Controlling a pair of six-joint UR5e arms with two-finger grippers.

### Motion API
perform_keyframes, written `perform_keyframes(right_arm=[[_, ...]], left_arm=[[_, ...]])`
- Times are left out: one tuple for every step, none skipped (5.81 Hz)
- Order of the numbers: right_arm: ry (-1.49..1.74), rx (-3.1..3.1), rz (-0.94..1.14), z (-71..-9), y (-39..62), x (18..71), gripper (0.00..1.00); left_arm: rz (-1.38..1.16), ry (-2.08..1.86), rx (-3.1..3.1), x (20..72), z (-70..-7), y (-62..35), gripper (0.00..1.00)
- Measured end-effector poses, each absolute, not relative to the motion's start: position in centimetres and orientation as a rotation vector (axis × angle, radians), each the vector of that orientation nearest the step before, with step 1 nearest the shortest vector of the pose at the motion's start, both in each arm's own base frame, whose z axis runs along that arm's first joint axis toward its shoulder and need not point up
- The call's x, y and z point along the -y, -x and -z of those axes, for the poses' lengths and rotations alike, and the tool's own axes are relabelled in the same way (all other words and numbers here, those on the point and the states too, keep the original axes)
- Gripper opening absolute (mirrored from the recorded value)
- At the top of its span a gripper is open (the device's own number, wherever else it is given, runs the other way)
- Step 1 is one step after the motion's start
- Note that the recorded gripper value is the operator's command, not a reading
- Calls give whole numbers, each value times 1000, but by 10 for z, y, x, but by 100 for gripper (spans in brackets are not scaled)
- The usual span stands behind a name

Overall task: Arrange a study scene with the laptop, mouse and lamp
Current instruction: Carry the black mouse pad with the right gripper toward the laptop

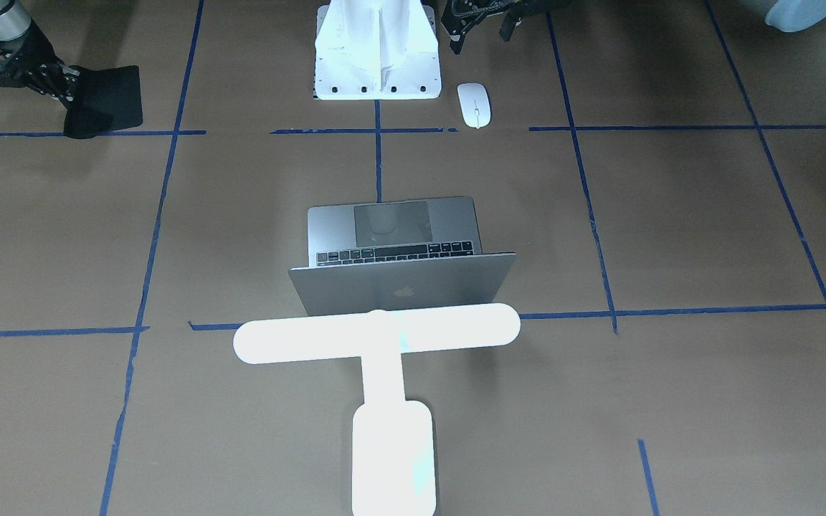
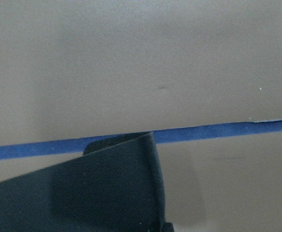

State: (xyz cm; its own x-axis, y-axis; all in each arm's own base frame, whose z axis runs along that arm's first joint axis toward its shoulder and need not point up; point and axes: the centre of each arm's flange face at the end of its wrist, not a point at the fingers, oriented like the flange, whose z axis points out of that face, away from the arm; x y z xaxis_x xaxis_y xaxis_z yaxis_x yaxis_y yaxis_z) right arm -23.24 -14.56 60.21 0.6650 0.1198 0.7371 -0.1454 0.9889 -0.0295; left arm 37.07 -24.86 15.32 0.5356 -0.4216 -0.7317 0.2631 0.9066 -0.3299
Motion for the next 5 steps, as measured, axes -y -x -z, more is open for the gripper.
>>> perform_keyframes(right_arm=[[-72, 901, -188, -587, 244, 156, 0], [-107, 963, -235, -571, 257, 171, 0], [-126, 1023, -275, -554, 270, 187, 0], [-127, 1086, -311, -535, 282, 205, 0], [-119, 1137, -331, -519, 289, 224, 0]], left_arm=[[412, 189, -917, 249, -154, -371, 100], [413, 189, -916, 249, -154, -371, 100], [414, 189, -914, 249, -155, -372, 100], [415, 190, -913, 249, -155, -372, 100], [416, 190, -911, 249, -156, -372, 100]])
